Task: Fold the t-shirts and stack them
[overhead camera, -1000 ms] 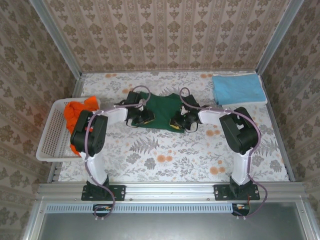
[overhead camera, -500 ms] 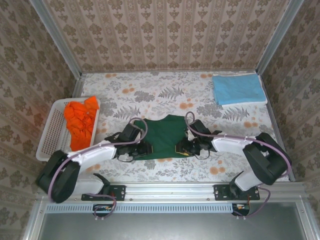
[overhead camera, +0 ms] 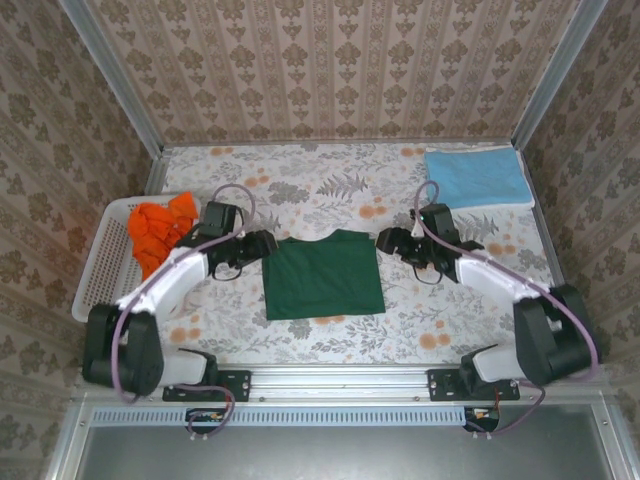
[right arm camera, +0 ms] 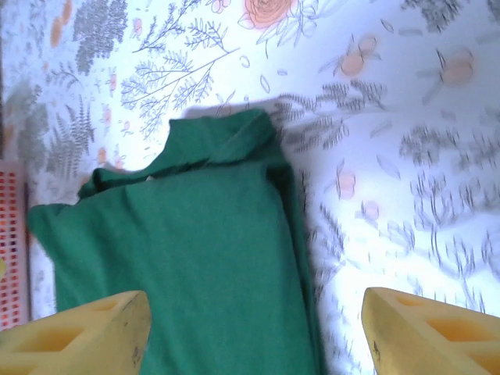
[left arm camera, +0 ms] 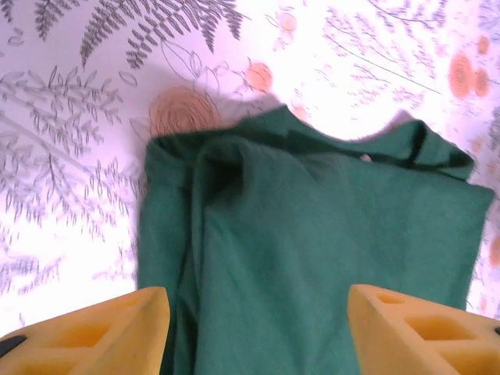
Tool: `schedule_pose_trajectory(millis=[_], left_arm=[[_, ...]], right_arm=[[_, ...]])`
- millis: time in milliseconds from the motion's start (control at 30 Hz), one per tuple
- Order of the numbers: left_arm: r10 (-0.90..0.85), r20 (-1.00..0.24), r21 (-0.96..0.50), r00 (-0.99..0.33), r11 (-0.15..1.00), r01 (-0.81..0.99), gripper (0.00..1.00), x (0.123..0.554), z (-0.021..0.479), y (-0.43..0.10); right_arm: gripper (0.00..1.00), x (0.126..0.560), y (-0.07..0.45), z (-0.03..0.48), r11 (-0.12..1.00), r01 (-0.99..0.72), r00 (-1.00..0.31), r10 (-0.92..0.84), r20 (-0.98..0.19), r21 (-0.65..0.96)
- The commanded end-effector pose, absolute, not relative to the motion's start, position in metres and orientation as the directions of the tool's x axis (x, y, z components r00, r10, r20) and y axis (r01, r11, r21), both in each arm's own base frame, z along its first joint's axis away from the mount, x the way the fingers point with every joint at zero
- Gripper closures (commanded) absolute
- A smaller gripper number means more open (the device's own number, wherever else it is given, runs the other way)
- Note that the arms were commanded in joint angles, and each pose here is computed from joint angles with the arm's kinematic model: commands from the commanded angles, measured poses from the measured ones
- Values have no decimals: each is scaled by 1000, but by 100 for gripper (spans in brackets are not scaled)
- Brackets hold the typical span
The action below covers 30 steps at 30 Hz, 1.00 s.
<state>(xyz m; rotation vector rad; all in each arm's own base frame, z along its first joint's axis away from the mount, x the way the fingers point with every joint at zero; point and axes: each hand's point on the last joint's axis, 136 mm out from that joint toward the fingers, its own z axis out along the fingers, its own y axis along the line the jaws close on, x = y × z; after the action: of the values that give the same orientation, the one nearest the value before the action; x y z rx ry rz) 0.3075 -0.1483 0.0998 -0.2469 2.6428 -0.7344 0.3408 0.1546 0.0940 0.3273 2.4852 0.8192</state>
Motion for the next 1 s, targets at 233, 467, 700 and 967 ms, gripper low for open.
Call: schedule_pose_trajectory(millis=[233, 467, 700, 967], left_arm=[[-134, -277, -558, -952, 829, 46, 45, 356, 66, -175], [-127, -279, -601, -952, 796, 70, 67, 359, 67, -185], [-123, -300, -606, -946, 791, 89, 99, 343, 76, -184], [-204, -417, -570, -886, 817, 80, 100, 335, 102, -160]], right_arm=[[37, 387, 178, 56, 829, -12, -905, 229, -359, 559], [57, 389, 194, 48, 820, -39, -925, 186, -330, 571], [88, 387, 201, 58, 796, -55, -927, 184, -327, 603], [100, 391, 209, 122, 739, -114, -871, 248, -425, 664]])
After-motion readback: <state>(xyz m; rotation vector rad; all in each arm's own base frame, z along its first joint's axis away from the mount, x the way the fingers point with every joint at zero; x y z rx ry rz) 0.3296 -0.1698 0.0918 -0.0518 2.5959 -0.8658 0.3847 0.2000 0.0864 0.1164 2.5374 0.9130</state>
